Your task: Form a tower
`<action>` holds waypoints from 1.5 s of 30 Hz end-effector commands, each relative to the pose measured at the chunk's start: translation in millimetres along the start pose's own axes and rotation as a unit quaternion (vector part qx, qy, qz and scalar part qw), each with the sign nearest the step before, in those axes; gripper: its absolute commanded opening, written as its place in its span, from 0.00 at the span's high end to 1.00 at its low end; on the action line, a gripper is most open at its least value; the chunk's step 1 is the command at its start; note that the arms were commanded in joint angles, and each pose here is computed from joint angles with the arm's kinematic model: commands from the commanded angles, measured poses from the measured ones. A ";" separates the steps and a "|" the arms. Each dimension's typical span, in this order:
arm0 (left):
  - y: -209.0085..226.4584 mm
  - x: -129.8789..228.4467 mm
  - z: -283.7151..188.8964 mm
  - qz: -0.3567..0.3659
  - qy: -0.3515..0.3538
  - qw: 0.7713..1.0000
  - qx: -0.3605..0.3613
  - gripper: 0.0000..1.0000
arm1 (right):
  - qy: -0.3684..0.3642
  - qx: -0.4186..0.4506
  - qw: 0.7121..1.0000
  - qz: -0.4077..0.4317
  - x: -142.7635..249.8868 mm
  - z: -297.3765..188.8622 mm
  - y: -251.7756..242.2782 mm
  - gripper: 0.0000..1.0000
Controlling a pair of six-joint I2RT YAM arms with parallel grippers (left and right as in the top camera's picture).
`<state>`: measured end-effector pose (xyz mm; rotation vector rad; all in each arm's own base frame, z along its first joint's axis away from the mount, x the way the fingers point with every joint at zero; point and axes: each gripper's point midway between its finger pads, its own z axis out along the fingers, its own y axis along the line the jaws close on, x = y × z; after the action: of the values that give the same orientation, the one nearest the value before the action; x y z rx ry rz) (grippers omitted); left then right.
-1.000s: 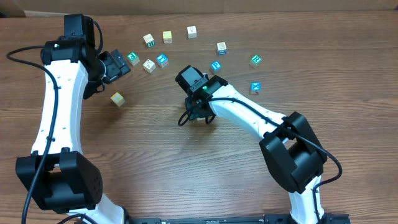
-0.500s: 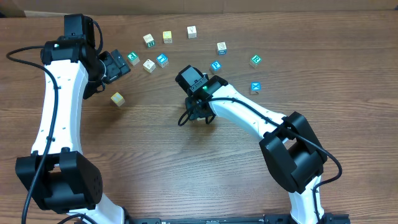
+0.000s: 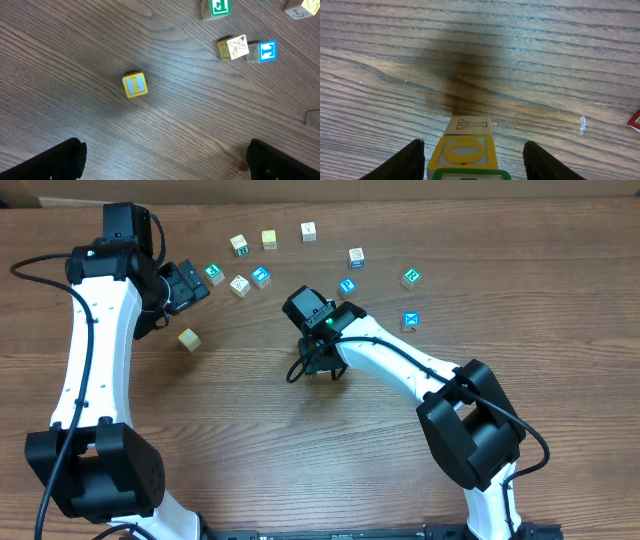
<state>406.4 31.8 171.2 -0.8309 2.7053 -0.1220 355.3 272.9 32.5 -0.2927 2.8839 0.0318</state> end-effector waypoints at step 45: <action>0.7 1.1 4.5 0.011 0.005 1.000 -0.006 0.00 | 0.015 0.014 0.999 0.040 5.5 3.4 -6.9 0.79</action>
<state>406.5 31.7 171.2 -0.8308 2.7054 -0.1225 350.0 268.1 29.8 -0.2507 2.9138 0.0090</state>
